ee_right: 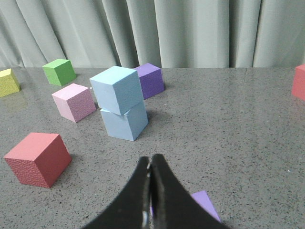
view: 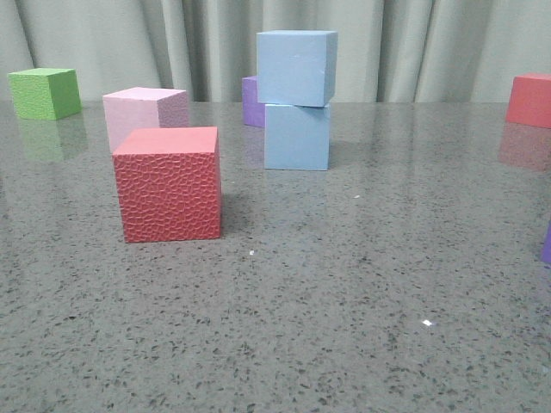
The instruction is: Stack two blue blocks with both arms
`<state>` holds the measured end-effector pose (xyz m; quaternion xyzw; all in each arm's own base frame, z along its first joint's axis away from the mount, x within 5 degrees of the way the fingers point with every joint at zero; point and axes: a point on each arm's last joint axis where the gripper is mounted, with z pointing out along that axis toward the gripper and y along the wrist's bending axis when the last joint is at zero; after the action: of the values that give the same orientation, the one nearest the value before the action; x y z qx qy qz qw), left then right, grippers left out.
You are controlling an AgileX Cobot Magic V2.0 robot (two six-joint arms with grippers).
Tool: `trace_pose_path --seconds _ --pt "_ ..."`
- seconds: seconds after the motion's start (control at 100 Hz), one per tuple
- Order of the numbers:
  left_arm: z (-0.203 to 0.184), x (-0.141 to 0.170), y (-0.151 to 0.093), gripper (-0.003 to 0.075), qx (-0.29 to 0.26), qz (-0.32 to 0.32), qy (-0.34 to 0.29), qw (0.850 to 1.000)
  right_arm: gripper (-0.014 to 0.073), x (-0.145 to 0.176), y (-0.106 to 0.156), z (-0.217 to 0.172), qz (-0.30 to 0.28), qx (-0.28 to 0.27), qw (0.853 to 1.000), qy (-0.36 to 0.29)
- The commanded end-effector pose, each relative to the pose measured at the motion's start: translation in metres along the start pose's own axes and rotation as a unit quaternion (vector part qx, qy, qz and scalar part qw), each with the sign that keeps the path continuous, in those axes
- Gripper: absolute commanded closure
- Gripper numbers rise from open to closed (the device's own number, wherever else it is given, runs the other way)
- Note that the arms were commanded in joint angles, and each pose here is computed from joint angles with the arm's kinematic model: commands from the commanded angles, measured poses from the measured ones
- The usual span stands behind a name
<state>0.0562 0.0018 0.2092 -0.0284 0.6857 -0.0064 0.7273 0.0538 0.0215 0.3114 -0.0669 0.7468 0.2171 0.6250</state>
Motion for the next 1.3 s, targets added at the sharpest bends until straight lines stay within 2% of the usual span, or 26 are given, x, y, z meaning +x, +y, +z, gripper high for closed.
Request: trace_pose_path --seconds 0.0,0.78,0.87,1.11,1.29 --pt "-0.002 0.000 0.000 0.0739 0.000 -0.004 -0.043 0.999 0.0664 -0.015 0.004 -0.002 -0.013 -0.015 0.999 -0.048" --pt "-0.002 0.000 0.000 0.0739 0.000 -0.004 -0.042 0.999 0.0664 -0.014 0.004 -0.002 -0.020 -0.011 0.999 -0.048" --pt "-0.002 0.000 0.000 0.0739 0.000 -0.004 -0.042 0.999 0.0664 -0.015 0.002 -0.002 -0.037 0.001 0.998 -0.052" --pt "-0.002 0.000 0.000 0.0739 0.000 -0.004 -0.042 0.999 0.0664 -0.012 -0.006 0.000 -0.025 0.059 0.995 -0.070" --pt "-0.002 0.000 0.000 0.0739 0.000 -0.004 -0.042 0.999 0.0664 0.005 -0.015 0.011 -0.080 0.098 0.985 -0.121"
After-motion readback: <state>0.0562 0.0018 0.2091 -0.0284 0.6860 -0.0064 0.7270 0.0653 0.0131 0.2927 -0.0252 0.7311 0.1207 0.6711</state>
